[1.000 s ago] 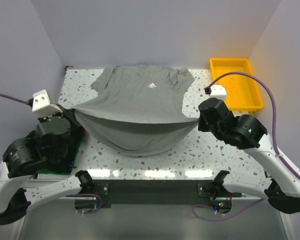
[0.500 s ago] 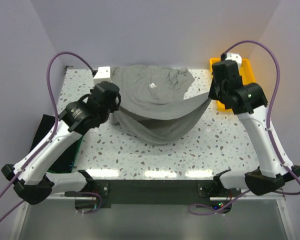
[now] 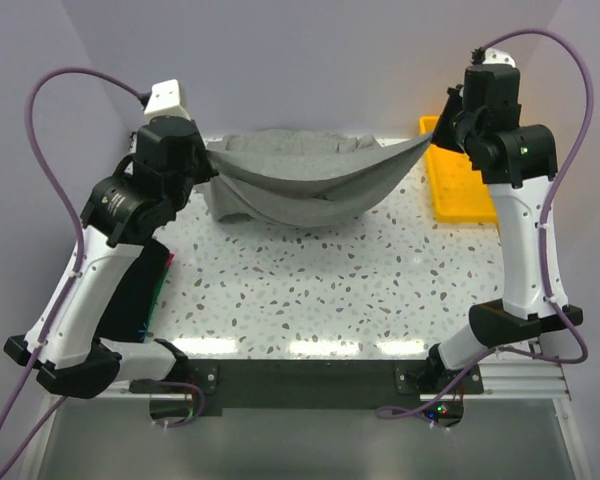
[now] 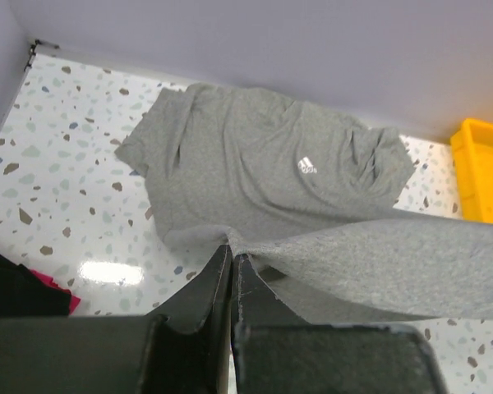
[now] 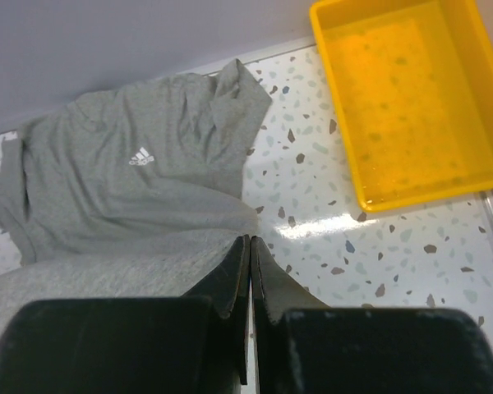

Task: Fold and stack the t-shirts
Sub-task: Flatten the tshirt out

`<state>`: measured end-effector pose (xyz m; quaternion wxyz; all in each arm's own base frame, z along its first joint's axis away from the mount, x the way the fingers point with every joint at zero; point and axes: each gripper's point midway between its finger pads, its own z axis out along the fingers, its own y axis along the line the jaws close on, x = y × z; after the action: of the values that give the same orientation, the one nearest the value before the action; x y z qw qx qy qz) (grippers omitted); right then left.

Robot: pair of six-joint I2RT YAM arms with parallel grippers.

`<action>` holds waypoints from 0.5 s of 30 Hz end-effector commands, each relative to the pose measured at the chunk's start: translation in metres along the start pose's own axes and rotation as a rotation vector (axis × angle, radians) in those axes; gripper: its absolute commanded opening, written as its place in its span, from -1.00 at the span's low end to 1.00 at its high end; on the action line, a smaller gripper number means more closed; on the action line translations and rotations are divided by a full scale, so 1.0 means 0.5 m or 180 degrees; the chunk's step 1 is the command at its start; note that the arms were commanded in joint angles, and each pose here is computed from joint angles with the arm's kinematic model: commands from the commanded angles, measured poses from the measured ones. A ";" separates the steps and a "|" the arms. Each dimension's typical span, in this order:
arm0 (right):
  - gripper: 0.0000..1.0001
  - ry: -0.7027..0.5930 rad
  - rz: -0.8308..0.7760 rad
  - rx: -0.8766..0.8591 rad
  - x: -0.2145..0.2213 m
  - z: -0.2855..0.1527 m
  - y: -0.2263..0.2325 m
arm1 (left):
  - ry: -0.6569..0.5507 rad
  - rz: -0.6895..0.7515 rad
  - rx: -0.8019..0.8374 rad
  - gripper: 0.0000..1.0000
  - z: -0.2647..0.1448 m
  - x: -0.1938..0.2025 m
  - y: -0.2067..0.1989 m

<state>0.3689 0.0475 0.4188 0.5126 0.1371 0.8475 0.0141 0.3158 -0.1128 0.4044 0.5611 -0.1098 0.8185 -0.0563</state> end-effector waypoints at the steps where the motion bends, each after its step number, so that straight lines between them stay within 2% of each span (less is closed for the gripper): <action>1: -1.00 -0.0418 0.0124 -0.0345 -0.069 -0.076 0.017 | -0.0462 -0.0202 0.0017 -1.00 -0.056 -0.102 0.018; 8: -1.00 -0.1295 0.0379 -0.0638 -0.185 -0.222 0.004 | -0.1367 -0.0715 0.0048 -1.00 -0.192 -0.273 0.072; 11: -1.00 -0.1675 0.0528 -0.0689 -0.227 -0.295 -0.016 | -0.1711 -0.0906 0.0223 -1.00 -0.252 -0.336 0.080; 15: -1.00 -0.2121 0.0724 -0.0766 -0.273 -0.373 -0.037 | -0.2095 -0.1132 0.0397 -1.00 -0.304 -0.393 0.087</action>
<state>0.2861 0.0323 0.5695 0.7048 0.1499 0.6840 0.1137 0.2533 -0.0467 0.5768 0.7301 -0.1992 0.6390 -0.1376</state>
